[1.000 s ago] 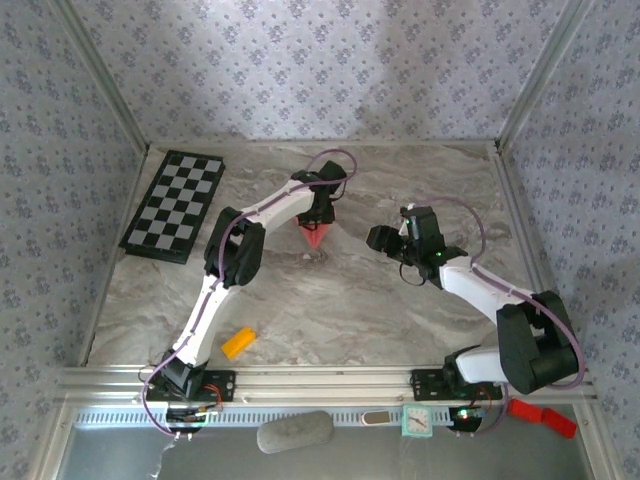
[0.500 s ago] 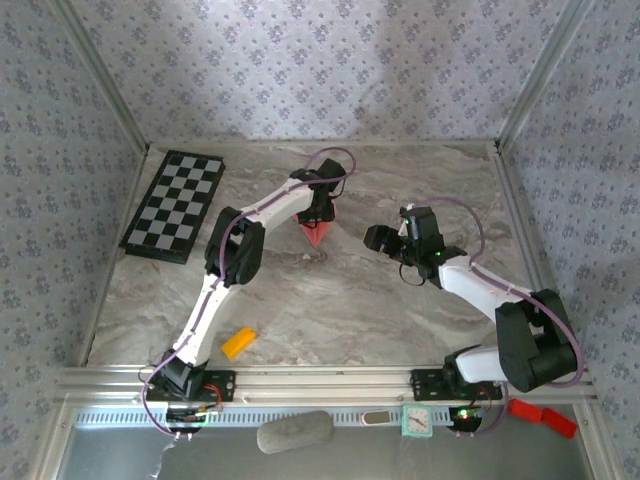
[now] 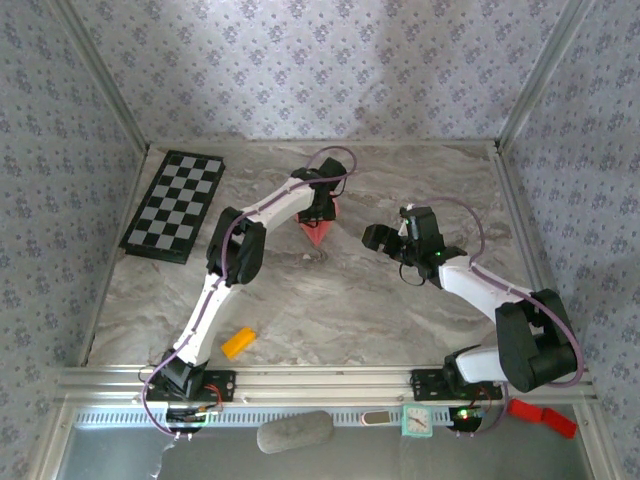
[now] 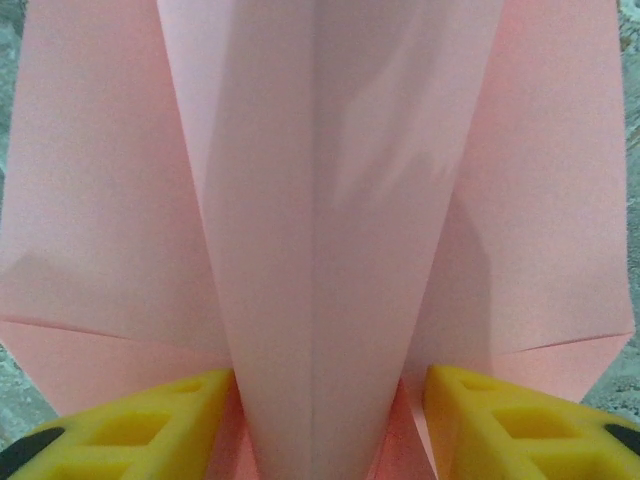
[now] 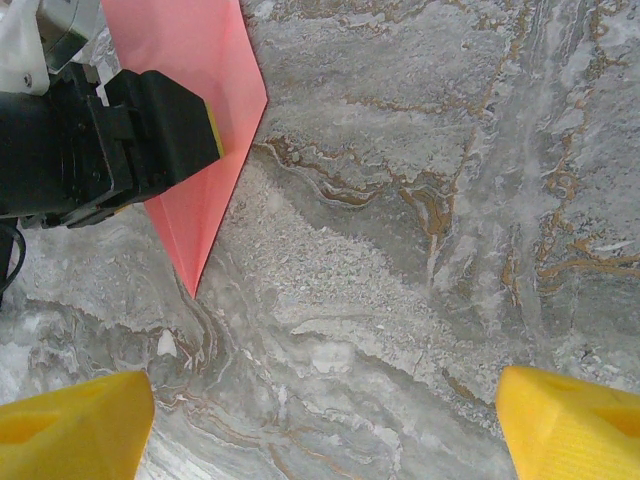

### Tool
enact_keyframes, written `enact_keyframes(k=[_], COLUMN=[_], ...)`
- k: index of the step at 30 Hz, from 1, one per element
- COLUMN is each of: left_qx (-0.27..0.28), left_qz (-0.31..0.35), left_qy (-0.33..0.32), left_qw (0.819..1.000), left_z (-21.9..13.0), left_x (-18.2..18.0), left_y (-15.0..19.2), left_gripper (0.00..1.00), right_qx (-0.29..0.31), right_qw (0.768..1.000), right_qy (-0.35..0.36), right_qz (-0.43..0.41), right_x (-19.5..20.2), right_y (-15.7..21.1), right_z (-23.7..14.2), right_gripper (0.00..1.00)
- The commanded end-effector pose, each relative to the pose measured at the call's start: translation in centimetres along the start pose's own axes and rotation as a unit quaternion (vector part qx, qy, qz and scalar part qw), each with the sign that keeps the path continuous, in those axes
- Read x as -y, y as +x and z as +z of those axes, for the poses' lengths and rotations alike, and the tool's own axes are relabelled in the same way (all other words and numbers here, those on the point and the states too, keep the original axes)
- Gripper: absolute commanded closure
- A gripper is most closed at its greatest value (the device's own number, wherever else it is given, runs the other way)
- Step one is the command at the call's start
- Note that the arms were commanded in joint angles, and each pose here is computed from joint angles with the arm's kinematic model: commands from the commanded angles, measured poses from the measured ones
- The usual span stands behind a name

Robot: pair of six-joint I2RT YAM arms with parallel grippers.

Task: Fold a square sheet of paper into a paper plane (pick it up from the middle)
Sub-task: Move the paper plane to the top-center of the table, then reset both arms

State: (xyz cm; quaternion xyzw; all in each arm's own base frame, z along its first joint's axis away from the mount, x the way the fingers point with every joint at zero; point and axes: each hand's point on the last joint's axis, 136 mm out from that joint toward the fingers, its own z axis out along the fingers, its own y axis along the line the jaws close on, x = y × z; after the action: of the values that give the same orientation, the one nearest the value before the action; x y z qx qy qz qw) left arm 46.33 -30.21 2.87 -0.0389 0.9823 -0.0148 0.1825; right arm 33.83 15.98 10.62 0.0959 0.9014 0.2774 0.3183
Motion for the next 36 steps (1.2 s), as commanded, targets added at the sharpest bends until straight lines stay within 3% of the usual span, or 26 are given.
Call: enact_keyframes(k=[1,8,16,25,29,32,36], left_qx=[-0.039,-0.007,0.041,0.131,0.209,0.269,0.321], left_qz=[0.013,0.010,-0.006,-0.014,-0.030,-0.056,-0.082], left_qy=[-0.013,0.019,0.051,0.075,0.078,0.062,0.017], left_qw=[0.999,1.000,0.998,0.988,0.974,0.959,0.943], left_z=[1.5,-2.6,-8.6,-16.8,-21.5,-23.7,-24.7], left_x=[-0.8,0.4,0.8,-0.9,-4.1,-8.0,-14.2], left_y=[1.6,-0.7,-3.2,-6.2,-7.0,-7.1,-5.9], left_gripper=[0.48,0.46,0.36,0.34,0.27,0.15,0.02], right_qx=[0.001,0.005,0.014,0.080,0.132,0.181,0.237], right_qw=[1.000,1.000,0.999,0.989,0.973,0.957,0.940], right_qy=[0.007,0.006,0.022,0.053,0.080,0.110,0.161], right_qz=[-0.007,-0.007,-0.028,-0.115,-0.169,-0.196,-0.187], right_x=[0.3,0.2,0.1,-1.6,-2.8,-2.8,-0.9], right_y=[0.0,-0.3,-1.3,-6.2,-9.6,-11.6,-13.5], right_z=[0.0,-0.1,-0.8,-5.8,-9.1,-11.1,-13.4], right_gripper=[0.09,0.09,0.09,0.00,0.00,0.00,0.00])
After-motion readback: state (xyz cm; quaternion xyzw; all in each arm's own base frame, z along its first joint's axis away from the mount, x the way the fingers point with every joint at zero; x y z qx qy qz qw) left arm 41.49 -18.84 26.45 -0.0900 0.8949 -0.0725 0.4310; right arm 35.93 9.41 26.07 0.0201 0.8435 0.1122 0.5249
